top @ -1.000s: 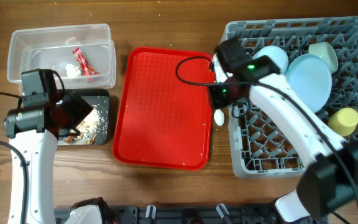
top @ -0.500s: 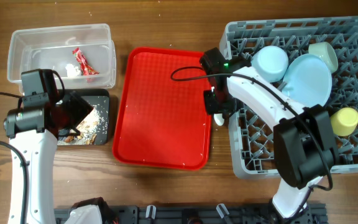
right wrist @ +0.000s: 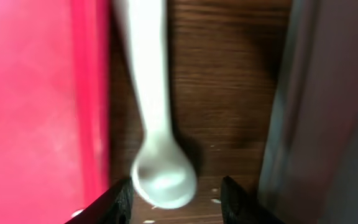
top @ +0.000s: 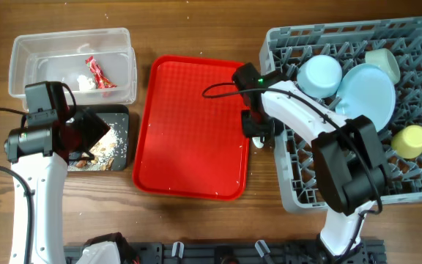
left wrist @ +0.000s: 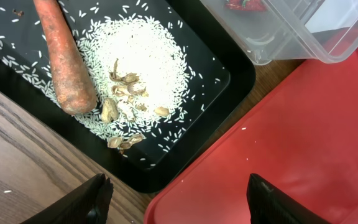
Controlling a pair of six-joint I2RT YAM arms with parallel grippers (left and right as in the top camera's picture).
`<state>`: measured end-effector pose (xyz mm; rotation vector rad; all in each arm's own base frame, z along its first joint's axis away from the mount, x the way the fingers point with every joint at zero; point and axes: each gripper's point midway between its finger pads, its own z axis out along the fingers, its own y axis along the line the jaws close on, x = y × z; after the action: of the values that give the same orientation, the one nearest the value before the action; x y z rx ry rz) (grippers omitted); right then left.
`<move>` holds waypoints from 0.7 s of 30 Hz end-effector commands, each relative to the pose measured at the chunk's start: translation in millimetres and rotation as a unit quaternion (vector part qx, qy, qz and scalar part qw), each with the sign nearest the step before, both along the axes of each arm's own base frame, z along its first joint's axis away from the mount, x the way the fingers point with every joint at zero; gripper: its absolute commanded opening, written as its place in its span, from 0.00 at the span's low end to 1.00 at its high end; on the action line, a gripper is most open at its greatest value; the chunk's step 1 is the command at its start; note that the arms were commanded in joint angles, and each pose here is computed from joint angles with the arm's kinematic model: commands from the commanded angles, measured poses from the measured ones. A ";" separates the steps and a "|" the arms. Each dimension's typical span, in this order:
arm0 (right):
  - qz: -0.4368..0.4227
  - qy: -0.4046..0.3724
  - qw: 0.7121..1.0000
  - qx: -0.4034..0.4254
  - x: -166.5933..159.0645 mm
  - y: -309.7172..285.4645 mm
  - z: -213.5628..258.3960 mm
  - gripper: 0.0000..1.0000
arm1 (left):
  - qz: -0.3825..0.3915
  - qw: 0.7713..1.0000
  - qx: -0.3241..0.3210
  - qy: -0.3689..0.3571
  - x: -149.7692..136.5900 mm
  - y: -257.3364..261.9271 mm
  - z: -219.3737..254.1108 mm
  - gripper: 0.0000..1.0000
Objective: Sort waste into correct bins and load items into the dishwasher rack
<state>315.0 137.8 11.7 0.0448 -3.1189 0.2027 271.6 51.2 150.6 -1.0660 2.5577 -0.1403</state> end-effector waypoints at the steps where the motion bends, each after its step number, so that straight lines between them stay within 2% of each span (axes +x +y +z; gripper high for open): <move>1: -0.027 -0.030 0.991 -0.125 6.8 -51.2 -4.8 0.47 | -0.013 1.000 0.006 0.000 0.7 -0.9 0.7 0.71; 2: -0.023 -0.035 0.991 -0.126 9.5 -51.1 -4.7 0.47 | -0.013 1.000 0.006 0.000 0.7 -0.9 0.7 0.71; 5: 0.045 -0.008 0.998 -0.049 8.2 -24.2 -13.2 0.47 | -0.013 1.000 0.006 0.000 0.8 -0.8 0.7 0.71; 13: 0.078 0.023 0.996 0.033 -1.4 3.3 -17.9 0.49 | -0.013 1.000 0.006 0.000 0.8 -0.8 0.7 0.71; 15: 0.076 0.025 0.996 0.029 -2.8 1.3 -19.0 0.52 | -0.013 1.000 0.006 0.000 0.8 -0.8 0.7 0.71; 21: 0.062 0.040 0.997 0.021 -10.6 -2.5 -20.0 0.51 | -0.013 1.000 0.006 0.000 0.8 -0.8 0.7 0.71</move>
<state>316.3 138.5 1.1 0.2590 -3.0970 0.1329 271.6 51.2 150.6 -1.0611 2.5596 -0.1393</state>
